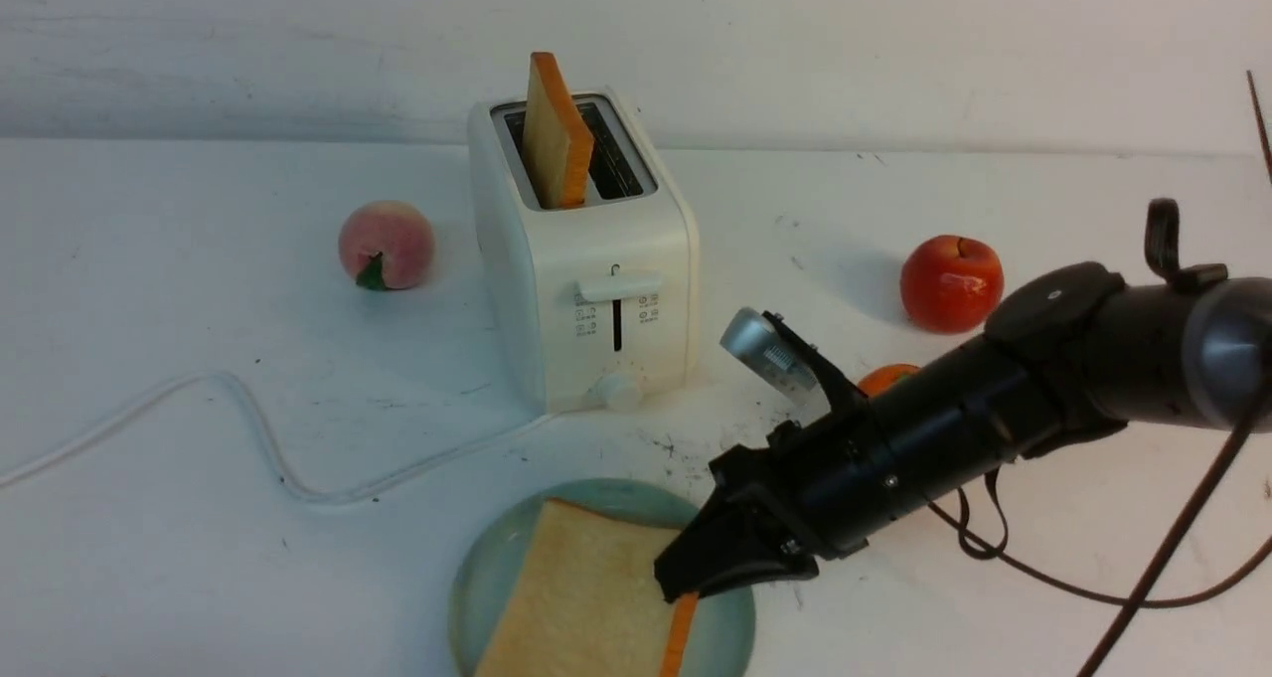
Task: Take toasted bread from bread machine on white table place on plate.
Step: 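Place the held slice of bread on top of the slice on the plate with the right gripper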
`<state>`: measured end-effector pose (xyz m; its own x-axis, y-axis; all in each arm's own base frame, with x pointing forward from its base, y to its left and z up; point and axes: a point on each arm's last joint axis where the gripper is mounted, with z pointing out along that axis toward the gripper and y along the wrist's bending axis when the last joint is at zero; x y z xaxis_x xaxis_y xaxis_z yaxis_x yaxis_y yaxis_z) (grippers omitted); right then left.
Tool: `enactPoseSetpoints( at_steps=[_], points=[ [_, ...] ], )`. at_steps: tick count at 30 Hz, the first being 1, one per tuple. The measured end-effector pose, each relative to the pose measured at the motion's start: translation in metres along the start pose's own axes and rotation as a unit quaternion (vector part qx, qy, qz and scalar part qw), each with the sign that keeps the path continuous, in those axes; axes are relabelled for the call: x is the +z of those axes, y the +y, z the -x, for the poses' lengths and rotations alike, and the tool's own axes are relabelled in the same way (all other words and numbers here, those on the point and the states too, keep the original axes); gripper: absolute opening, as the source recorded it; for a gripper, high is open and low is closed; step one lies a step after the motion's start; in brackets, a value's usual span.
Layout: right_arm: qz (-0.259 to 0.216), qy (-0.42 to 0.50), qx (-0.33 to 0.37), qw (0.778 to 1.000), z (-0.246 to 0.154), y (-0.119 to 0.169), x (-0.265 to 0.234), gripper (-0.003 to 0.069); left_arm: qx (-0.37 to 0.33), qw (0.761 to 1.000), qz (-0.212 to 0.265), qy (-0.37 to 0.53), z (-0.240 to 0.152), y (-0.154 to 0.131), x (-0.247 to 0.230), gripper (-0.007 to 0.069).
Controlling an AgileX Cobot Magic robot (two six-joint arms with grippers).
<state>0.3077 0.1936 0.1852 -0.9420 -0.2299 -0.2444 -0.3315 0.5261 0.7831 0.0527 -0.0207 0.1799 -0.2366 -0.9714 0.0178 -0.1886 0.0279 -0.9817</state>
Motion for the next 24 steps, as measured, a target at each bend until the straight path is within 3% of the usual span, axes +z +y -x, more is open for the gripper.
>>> enactPoseSetpoints(
  at_steps=[3,7,8,16,20,24],
  points=[
    [-0.007,0.0,-0.002,1.0,0.0,-0.002,0.0,0.0137,0.0,1.0,0.001,0.001,0.0,0.0,0.0,0.0237],
    [-0.027,-0.003,-0.011,1.0,0.001,-0.005,0.0,0.023,0.0,1.0,0.002,0.002,0.0,0.0,0.0,0.0237],
    [-0.04,-0.004,-0.017,0.999,0.001,-0.008,0.0,0.03,0.0,1.0,0.002,0.002,0.0,0.0,0.0,0.0237],
    [-0.084,0.015,-0.058,0.995,0.003,-0.016,-0.007,0.0593,0.0,1.0,0.002,0.002,0.0,0.0,0.0,0.0237],
    [-0.078,0.016,-0.061,0.995,0.018,-0.012,-0.026,0.0647,0.0,1.0,0.002,0.002,0.0,0.0,0.0,0.0237],
    [-0.073,0.029,-0.037,0.996,0.038,-0.002,-0.061,0.0595,0.0,1.0,0.002,0.002,0.0,0.0,0.0,0.0237]
  ],
)
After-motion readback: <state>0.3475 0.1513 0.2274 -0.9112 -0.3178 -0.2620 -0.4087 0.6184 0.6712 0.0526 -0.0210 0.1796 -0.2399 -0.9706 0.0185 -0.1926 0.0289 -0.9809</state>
